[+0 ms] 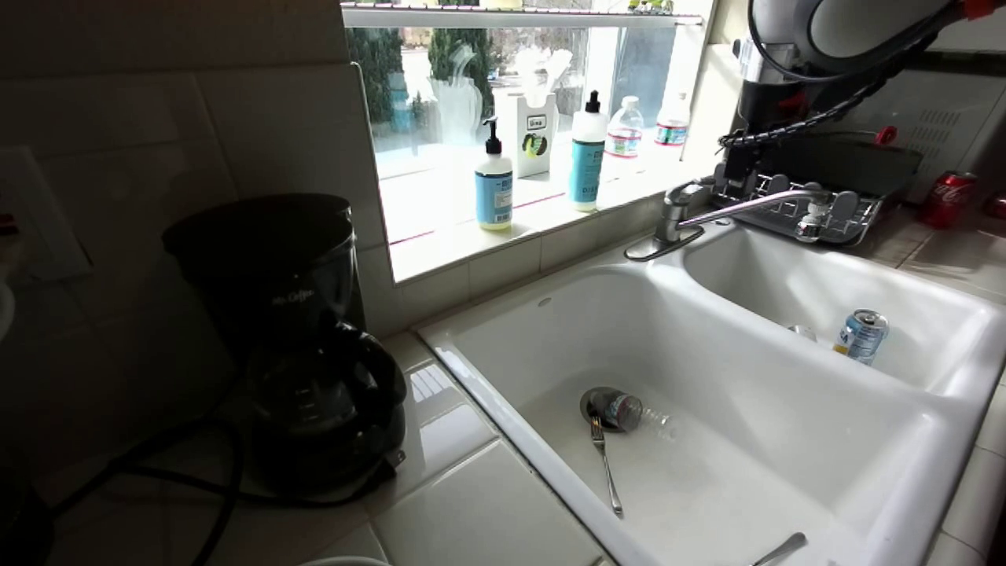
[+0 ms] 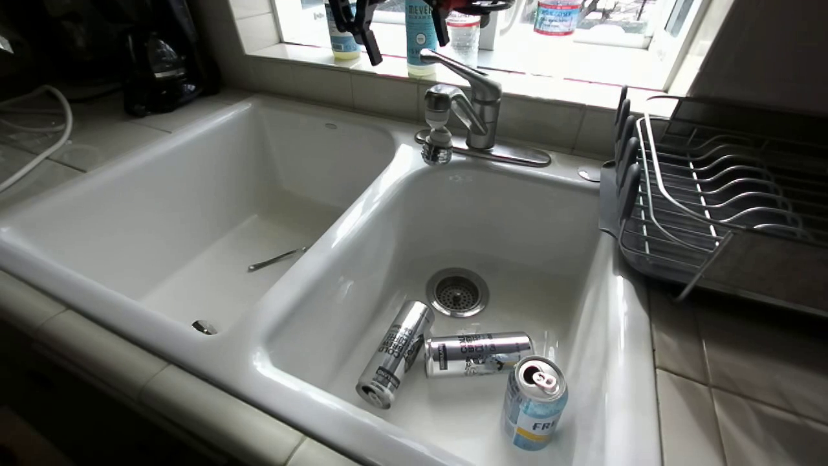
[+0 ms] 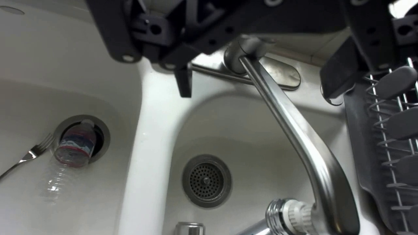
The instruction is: Push the silver object at the end of the tap downwards, lift the tap handle upwards
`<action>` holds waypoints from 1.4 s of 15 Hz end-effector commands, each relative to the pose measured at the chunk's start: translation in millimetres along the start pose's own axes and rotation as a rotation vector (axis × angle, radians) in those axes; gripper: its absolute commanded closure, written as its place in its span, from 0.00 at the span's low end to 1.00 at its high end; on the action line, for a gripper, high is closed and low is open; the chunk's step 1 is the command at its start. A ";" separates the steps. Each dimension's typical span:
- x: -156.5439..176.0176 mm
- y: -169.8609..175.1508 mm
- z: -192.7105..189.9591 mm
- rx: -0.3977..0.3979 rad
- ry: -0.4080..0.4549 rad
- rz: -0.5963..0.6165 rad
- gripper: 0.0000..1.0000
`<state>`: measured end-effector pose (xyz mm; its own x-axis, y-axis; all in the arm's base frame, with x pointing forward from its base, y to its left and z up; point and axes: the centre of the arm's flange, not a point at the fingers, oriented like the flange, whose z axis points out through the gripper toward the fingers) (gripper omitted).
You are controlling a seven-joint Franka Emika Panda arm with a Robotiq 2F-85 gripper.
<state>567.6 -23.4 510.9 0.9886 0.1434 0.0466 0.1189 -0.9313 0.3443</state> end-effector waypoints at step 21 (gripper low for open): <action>60.4 -26.4 33.6 -0.400 0.208 -0.120 0.00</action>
<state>619.6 0.7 474.7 0.9198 0.3627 0.1496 0.1855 -0.7380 0.6488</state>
